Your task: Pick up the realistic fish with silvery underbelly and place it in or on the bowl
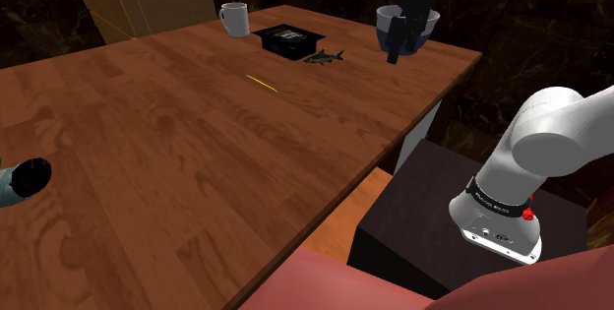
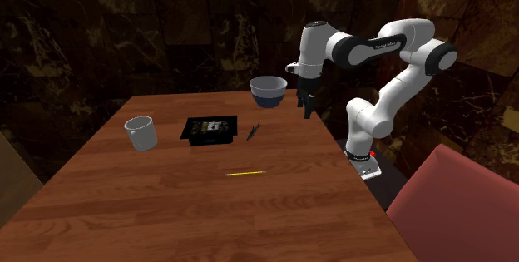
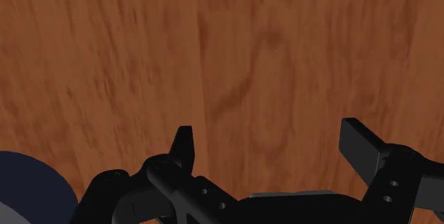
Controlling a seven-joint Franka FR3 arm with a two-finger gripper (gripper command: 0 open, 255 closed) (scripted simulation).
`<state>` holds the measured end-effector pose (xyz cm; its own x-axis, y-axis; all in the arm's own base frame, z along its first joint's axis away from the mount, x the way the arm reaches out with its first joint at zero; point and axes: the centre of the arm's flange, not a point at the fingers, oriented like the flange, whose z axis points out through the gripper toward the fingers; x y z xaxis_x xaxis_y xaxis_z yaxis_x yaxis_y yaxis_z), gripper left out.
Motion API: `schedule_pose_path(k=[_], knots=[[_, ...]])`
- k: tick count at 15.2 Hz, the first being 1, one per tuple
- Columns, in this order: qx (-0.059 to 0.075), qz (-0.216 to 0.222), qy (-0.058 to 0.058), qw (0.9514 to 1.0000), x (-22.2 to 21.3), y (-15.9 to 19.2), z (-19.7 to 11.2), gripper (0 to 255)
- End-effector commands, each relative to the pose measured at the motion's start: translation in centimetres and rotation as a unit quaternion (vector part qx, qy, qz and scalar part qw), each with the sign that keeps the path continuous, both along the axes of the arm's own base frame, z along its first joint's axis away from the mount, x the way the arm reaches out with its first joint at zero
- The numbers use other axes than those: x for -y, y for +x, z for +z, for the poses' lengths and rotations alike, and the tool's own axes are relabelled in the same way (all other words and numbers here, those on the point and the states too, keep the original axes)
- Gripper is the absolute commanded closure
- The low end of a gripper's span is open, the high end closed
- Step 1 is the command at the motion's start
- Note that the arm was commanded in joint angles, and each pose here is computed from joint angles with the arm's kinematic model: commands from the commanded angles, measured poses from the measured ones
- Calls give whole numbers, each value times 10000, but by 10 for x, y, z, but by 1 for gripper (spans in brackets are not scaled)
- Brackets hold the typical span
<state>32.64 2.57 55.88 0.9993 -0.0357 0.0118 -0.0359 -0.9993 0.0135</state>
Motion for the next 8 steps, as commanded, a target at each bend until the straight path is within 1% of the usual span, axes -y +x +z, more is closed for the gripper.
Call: schedule_pose_path(k=[1, 2, 3, 4, 5, 6, 7, 8], knots=[[0, 0, 0, 10000, 0, 0, 0, 0], [87, 314, 40, 9995, 7, 9, -3, 0], [174, 628, 79, 9978, 13, 18, -6, 0], [261, 941, 118, 9952, 18, 28, -9, 0], [348, 1253, 158, 9914, 23, 38, -12, 0], [434, 1564, 197, 9865, 27, 49, -15, 0], [520, 1873, 236, 9806, 30, 60, -17, 0], [605, 2180, 274, 9737, 32, 71, -19, 0]])
